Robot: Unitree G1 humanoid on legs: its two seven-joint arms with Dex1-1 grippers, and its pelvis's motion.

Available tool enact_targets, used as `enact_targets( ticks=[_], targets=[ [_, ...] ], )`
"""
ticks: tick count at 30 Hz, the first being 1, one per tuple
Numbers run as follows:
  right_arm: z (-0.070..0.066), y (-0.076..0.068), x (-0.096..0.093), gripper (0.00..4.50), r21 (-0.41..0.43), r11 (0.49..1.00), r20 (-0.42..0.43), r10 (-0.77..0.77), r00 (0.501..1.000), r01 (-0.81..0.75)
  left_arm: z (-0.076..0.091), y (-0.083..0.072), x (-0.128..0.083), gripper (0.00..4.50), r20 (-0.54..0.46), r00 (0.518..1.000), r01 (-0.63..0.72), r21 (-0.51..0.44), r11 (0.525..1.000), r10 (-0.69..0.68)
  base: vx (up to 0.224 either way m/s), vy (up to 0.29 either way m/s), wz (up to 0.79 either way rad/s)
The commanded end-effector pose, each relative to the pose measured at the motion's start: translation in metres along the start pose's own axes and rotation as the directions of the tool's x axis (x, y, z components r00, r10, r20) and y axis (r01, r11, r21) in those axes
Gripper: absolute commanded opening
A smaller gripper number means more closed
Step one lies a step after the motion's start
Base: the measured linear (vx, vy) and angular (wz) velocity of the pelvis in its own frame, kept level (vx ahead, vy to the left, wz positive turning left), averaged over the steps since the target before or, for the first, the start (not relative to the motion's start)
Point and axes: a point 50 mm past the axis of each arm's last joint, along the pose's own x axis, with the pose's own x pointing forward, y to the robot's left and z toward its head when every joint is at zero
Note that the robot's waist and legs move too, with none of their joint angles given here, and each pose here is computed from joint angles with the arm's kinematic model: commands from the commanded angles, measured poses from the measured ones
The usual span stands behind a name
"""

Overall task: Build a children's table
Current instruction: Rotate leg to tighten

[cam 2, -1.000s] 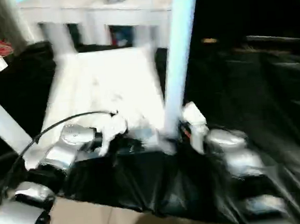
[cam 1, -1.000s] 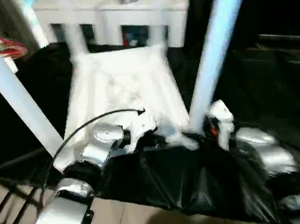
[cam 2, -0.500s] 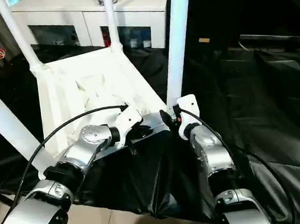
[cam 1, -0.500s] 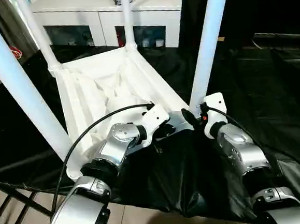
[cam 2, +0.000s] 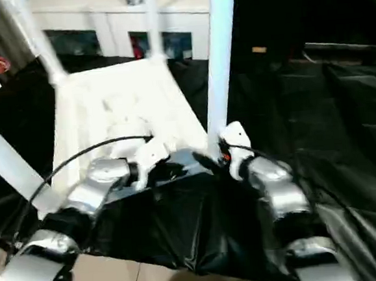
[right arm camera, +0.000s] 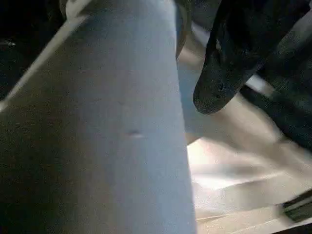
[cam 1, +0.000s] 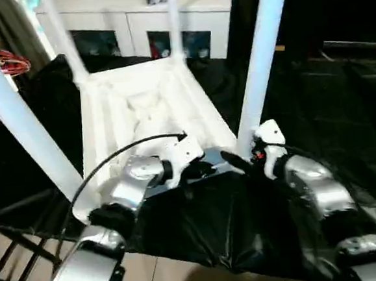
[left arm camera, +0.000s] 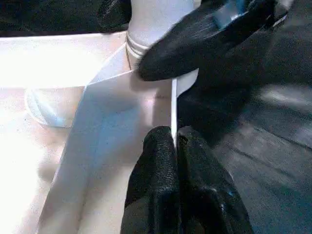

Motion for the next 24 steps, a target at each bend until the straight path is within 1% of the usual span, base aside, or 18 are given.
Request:
enact_targets(
  ticks=[1,2,3,6,7,11,12,13,14,15,17,18,21,22,23,24],
  targets=[
    [0.001,0.024,0.008,3.74,-0.020,0.973,-0.010,0.229,0.973,-0.229,0.020,-0.001,0.002,0.00,0.116,0.993,0.030,0.055,0.998,-0.036,0.000,0.000,0.00],
    [0.001,0.024,0.008,3.74,-0.020,0.973,-0.010,0.229,0.973,-0.229,0.020,-0.001,0.002,0.00,0.116,0.993,0.030,0.055,0.998,-0.036,0.000,0.000,0.00],
    [0.000,0.026,0.002,3.74,-0.027,0.957,-0.027,0.287,0.958,-0.287,0.018,0.000,-0.002,0.00,0.108,0.993,0.044,0.056,0.997,-0.050,0.000,0.000,0.00],
    [-0.003,0.029,-0.005,3.74,-0.030,0.935,-0.045,0.352,0.935,-0.354,0.015,-0.001,-0.007,0.00,0.085,0.991,0.100,0.058,0.993,-0.104,0.000,0.000,0.00],
    [-0.003,0.029,-0.005,3.74,-0.030,0.935,-0.045,0.352,0.935,-0.354,0.015,-0.001,-0.007,0.00,0.085,0.991,0.100,0.058,0.993,-0.104,0.000,0.000,0.00],
    [-0.007,0.033,-0.012,3.74,-0.006,0.905,-0.074,0.425,0.902,-0.426,0.013,-0.001,-0.012,0.00,0.061,0.987,0.142,0.066,0.988,-0.146,0.000,0.000,0.00],
    [-0.008,0.035,-0.015,3.74,0.000,0.891,-0.087,0.453,0.887,-0.454,0.013,-0.001,-0.013,0.00,0.059,0.986,0.153,0.068,0.986,-0.157,0.000,0.000,0.00],
    [-0.008,0.036,-0.015,3.47,0.000,0.888,-0.092,0.458,0.884,-0.460,0.013,-0.001,-0.013,0.00,0.058,0.986,0.155,0.068,0.986,-0.159,0.000,0.000,0.00],
    [-0.008,0.036,-0.015,3.47,0.001,0.887,-0.093,0.460,0.883,-0.462,0.012,-0.001,-0.013,0.00,0.058,0.985,0.156,0.068,0.985,-0.160,0.000,0.000,0.00],
    [-0.009,0.037,-0.017,3.47,0.002,0.875,-0.109,0.481,0.870,-0.484,0.012,-0.001,-0.013,0.00,0.055,0.984,0.168,0.067,0.983,-0.172,0.000,0.000,0.00],
    [-0.010,0.037,-0.018,3.35,0.001,0.869,-0.116,0.491,0.863,-0.495,0.012,-0.002,-0.014,0.00,0.053,0.982,0.177,0.067,0.982,-0.180,0.000,0.000,0.00],
    [-0.010,0.038,-0.019,3.13,0.004,0.860,-0.125,0.506,0.853,-0.510,0.011,-0.002,-0.014,0.00,0.049,0.981,0.184,0.070,0.980,-0.187,0.000,0.000,0.00],
    [-0.009,0.038,-0.021,2.94,-0.004,0.856,-0.141,0.511,0.848,-0.517,0.011,-0.002,-0.015,0.00,0.046,0.980,0.188,0.071,0.980,-0.192,0.000,0.000,0.00],
    [-0.009,0.038,-0.021,2.94,-0.004,0.856,-0.141,0.511,0.848,-0.517,0.011,-0.002,-0.015,0.00,0.046,0.980,0.188,0.071,0.980,-0.192,0.000,0.000,0.00],
    [-0.009,0.038,-0.021,2.74,-0.002,0.855,-0.142,0.513,0.847,-0.518,0.010,-0.002,-0.015,0.00,0.045,0.980,0.189,0.071,0.979,-0.192,0.000,0.000,0.00],
    [-0.009,0.037,-0.022,2.65,-0.001,0.855,-0.143,0.514,0.846,-0.519,0.010,-0.002,-0.015,0.00,0.044,0.980,0.189,0.071,0.979,-0.193,0.000,0.000,0.00]
  ],
)
